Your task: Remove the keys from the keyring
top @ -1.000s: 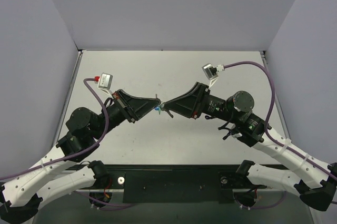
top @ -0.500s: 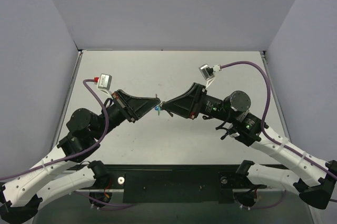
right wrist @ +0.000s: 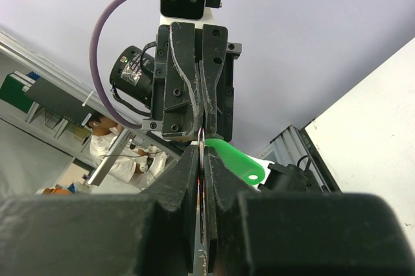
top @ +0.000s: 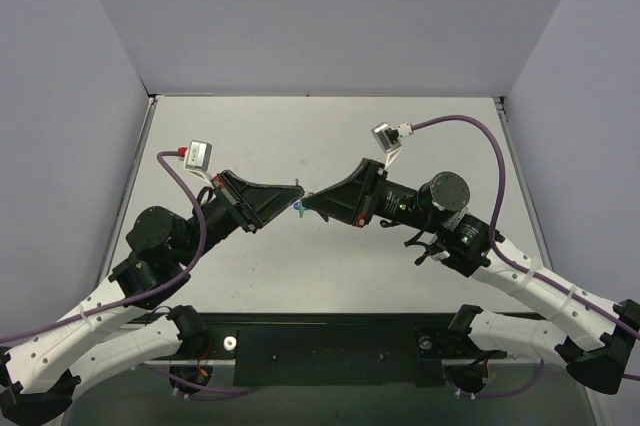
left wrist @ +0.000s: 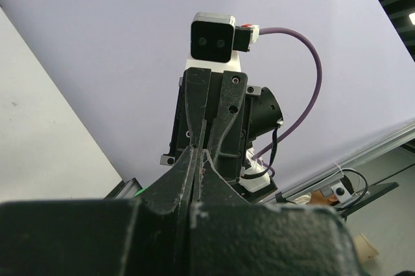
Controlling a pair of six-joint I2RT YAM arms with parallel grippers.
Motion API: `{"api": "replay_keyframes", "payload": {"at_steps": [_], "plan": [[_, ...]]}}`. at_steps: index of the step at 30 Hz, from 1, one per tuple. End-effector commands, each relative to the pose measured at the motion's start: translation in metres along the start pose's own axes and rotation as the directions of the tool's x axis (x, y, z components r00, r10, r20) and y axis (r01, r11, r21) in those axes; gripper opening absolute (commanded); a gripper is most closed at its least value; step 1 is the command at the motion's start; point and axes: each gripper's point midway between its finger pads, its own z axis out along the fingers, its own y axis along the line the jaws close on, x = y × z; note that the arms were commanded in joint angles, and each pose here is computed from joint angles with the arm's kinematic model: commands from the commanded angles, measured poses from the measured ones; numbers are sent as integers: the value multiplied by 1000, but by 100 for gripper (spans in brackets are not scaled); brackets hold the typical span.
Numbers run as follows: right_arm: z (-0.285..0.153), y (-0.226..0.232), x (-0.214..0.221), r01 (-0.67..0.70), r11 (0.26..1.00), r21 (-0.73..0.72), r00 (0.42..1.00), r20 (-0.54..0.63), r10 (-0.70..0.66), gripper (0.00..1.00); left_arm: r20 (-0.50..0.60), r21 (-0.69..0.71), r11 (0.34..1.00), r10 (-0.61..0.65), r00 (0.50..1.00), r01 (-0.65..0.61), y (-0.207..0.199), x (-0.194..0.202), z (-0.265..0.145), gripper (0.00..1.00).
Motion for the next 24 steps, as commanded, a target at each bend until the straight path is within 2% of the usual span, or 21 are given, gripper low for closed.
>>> {"api": "replay_keyframes", "payload": {"at_steps": [1,9,19,24], "plan": [[0,24,-13,57,995,-77,997,53,-53,0,35,64,998,-4,999,1,-18,-9,-2,0],[-3,25,-10,85,995,-56,996,19,-84,0,0,61,998,26,1000,-25,-19,-4,-5,0],[-14,10,17,183,983,25,966,-191,-175,0,-199,9,988,151,968,-152,-17,21,-16,0],[-18,12,24,193,981,10,952,-244,-185,0,-311,20,984,177,934,-180,-16,38,-19,0]]}}
